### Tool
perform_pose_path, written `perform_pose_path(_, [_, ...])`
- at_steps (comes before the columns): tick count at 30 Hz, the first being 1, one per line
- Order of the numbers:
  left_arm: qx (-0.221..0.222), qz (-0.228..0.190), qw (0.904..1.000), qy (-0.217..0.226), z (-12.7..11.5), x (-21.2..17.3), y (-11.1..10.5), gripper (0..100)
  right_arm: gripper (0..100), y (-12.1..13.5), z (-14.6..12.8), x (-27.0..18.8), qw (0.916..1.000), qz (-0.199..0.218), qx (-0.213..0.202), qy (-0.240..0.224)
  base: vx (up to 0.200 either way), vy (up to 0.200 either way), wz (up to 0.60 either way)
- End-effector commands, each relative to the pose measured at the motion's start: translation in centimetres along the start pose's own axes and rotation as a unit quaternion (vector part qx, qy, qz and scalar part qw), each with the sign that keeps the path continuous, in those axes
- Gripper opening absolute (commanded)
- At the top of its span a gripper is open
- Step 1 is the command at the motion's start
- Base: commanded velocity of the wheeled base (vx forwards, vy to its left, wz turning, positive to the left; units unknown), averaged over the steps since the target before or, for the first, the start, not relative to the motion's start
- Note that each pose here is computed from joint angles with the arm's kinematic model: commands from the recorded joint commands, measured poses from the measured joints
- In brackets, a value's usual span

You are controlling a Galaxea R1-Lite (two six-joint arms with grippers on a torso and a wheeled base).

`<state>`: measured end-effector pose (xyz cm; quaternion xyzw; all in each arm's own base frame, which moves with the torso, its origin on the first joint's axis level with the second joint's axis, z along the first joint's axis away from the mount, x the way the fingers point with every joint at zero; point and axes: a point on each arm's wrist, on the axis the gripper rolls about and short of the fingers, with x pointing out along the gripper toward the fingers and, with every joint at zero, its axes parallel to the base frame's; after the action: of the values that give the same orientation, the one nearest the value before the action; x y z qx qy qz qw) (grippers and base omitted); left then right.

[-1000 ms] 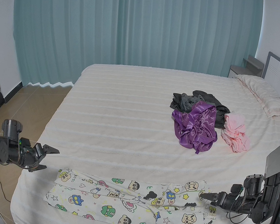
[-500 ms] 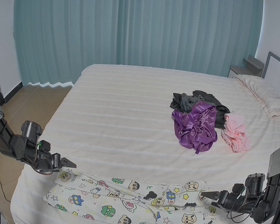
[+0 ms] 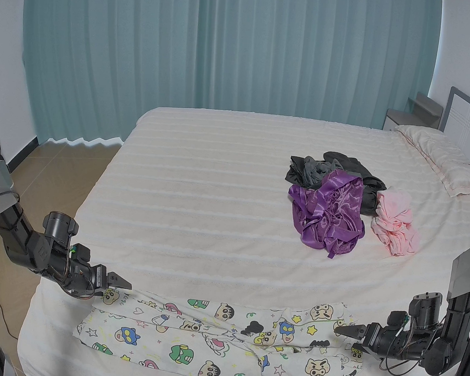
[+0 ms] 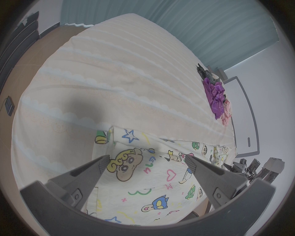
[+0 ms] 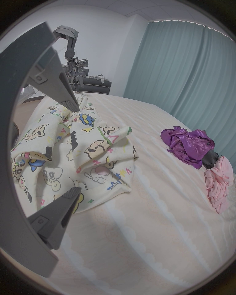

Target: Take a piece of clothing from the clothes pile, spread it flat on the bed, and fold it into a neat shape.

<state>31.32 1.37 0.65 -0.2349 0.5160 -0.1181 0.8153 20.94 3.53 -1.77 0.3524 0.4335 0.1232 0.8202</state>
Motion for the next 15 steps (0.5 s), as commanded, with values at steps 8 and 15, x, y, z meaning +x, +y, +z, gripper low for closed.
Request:
perform_pose_path(8, [-0.01,0.006,0.9999,0.002,0.34,0.8,1.08,100,100,-0.09,-0.4,-0.22,0.9999,-0.004,0.004,0.008,0.0,0.0,0.0])
perform_pose_path(15, [-0.005,0.003,1.0,0.002,0.37,0.82,0.91,100,100,-0.14,-0.4,-0.21,0.9999,-0.005,0.005,0.008,0.0,0.0,0.0])
